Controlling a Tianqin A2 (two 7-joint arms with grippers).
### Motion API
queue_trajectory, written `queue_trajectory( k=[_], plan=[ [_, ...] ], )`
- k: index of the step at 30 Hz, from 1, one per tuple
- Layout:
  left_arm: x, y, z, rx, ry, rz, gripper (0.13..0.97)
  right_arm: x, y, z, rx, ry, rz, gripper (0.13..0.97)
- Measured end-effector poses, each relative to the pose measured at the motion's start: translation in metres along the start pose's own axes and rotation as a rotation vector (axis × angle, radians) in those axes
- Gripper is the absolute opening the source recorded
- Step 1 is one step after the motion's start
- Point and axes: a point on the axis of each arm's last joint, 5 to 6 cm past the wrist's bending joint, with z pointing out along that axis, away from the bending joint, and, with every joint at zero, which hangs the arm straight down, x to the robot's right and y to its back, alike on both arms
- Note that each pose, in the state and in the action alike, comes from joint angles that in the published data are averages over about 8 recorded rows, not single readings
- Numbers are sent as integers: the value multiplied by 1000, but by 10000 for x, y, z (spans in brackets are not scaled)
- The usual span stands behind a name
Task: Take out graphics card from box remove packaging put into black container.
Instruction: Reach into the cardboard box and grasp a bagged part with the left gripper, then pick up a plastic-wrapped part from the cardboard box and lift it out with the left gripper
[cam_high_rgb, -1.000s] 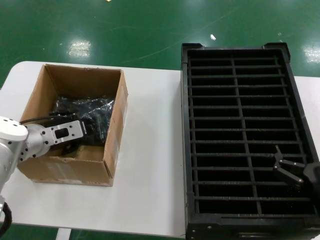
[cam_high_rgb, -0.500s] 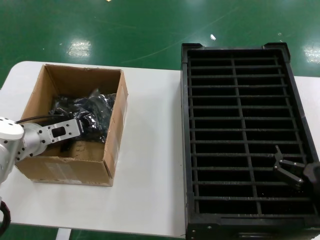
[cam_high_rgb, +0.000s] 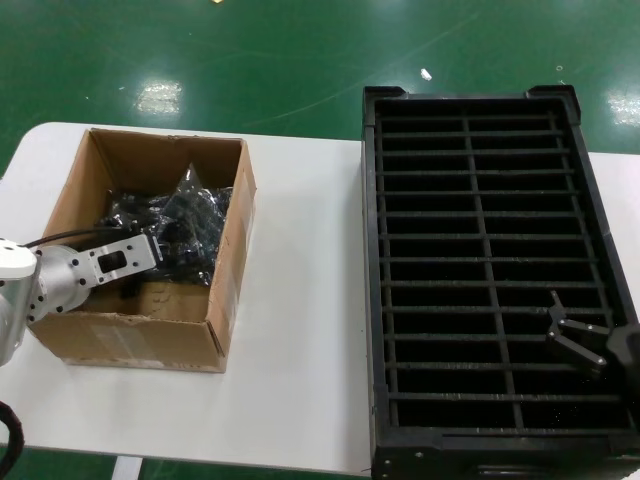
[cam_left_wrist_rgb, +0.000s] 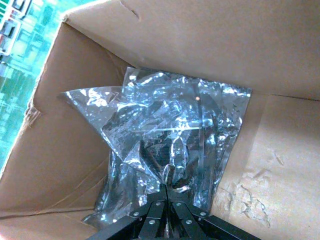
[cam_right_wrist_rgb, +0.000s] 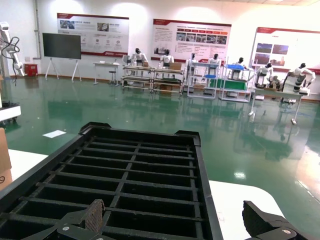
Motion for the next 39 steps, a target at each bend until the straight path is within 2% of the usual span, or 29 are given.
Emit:
queue_trajectory(
  k=[10,21,30,39],
  plan=[
    [-61,-16,-14,31,-15,-21,140,0,0,0,0,0,0,966],
    [-154,-5,-53,84,-24,-40,140,0,0,0,0,0,0,966],
    [-227,35,-96,122,-32,-49,140,0,0,0,0,0,0,966],
    [-307,100,-152,167,-61,-74,140,0,0,0,0,0,0,966]
  ],
)
